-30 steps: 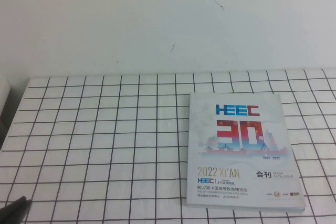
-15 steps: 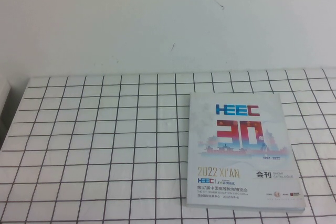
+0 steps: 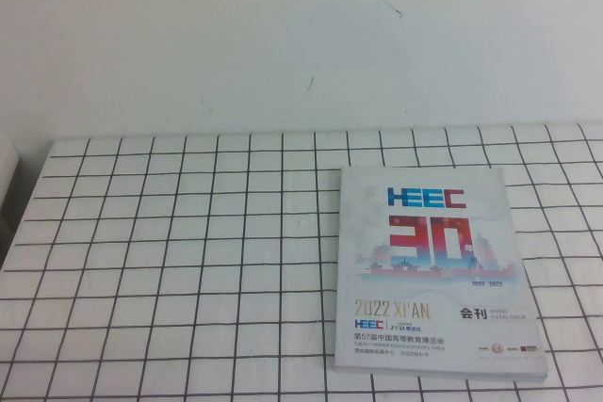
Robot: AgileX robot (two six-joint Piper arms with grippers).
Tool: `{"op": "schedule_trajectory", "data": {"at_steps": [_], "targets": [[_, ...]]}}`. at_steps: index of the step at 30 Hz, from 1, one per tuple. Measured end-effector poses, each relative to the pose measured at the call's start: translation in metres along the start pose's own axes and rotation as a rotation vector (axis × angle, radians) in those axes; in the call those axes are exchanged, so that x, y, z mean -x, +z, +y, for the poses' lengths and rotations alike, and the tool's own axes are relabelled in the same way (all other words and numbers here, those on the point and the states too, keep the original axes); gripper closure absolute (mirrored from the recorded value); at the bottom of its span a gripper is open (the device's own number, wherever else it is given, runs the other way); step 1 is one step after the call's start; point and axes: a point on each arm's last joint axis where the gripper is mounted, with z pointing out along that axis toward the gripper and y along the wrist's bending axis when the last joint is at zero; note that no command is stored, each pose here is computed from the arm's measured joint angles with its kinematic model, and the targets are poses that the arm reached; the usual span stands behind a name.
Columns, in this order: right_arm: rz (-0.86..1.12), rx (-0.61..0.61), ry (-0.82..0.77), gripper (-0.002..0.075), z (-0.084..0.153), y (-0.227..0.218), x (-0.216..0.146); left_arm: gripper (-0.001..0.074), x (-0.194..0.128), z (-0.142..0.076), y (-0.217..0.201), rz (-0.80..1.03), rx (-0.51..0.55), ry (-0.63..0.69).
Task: Close book
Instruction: 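Close the open booklet and leave it lying on the table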
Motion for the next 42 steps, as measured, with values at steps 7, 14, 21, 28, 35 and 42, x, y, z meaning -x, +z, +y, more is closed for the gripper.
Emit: {"op": "schedule_trajectory", "data": {"at_steps": [7,14,21,28,35,42], "targets": [[0.000,0.000,0.000,0.0729,0.000,0.000,0.000,0.0739,0.000,0.000,0.000,-0.002,0.000,0.072],[0.000,0.001,0.001,0.0729,0.000,0.000,0.000,0.0739,0.000,0.000,0.000,0.000,0.000,0.109],[0.000,0.001,0.001,0.0729,0.000,0.000,0.000,0.0739,0.000,0.000,0.000,0.000,0.000,0.114],[0.000,0.003,0.003,0.0729,0.000,0.000,0.000,0.0739,0.000,0.000,0.000,0.000,0.000,0.110],[-0.001,0.003,0.002,0.0729,0.001,0.002,-0.001,0.0739,0.000,0.000,0.000,0.000,0.000,0.106],[-0.019,-0.076,0.053,0.0729,-0.002,0.022,-0.030,0.0739,0.000,0.000,0.000,0.002,-0.001,0.105]]}}
